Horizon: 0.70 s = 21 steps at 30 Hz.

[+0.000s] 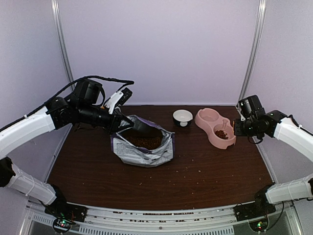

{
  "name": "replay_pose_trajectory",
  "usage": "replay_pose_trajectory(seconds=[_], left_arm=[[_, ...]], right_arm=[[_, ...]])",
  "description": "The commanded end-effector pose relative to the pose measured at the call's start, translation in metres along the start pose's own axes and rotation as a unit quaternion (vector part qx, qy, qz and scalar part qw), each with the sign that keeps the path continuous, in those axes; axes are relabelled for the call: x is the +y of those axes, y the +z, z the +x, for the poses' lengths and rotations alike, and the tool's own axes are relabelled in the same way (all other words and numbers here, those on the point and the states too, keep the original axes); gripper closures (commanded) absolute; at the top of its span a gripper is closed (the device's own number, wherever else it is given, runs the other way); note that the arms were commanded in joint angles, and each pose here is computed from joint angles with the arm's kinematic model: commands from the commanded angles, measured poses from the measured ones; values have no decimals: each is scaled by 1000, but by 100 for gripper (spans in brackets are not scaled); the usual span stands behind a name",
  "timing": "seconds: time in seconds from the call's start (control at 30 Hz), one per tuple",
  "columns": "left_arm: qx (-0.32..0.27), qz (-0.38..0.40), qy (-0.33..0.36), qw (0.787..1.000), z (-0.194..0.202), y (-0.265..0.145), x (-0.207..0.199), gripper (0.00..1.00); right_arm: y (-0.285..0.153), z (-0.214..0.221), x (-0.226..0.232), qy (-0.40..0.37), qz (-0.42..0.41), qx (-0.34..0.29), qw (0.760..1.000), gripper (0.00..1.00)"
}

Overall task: Serve the pet food
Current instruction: Collect the pet food from the pet food bag.

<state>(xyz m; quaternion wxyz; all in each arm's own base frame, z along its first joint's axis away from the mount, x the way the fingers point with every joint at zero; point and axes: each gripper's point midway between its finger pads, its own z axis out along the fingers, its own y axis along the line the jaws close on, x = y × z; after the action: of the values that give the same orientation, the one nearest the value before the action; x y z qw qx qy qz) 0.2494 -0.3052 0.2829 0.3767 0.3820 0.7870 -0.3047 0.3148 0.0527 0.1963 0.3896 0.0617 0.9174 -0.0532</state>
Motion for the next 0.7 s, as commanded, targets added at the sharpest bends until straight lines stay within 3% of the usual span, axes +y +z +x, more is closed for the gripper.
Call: replay_pose_trajectory(seconds=[0.0,0.1,0.23,0.37,0.5,0.67], left_arm=[[-83,-1,35,996,-43,-22,-6,100],[-81,1,35,996,-42,-20,-7,100],[-80,1,34,996,-42,-19,-7,100],[-81,0,35,996,-42,-20,-6,100],[-80,0,35,996,-42,-20,-6,100],[-80,-4,35,996,-42,-20,-5,100]], right_arm=[[-14,-17,-13,-2,37,-38,999,100],[-13,-18,-9,3,25,-59,998,100],[-7,-10,-6,-5,36,-35,999,100],[-17,-17,5,16,-8,-74,997,100],[-9,-6,1,6,13,-44,999,100],[-33,-12,7,36,-40,-68,996,100]])
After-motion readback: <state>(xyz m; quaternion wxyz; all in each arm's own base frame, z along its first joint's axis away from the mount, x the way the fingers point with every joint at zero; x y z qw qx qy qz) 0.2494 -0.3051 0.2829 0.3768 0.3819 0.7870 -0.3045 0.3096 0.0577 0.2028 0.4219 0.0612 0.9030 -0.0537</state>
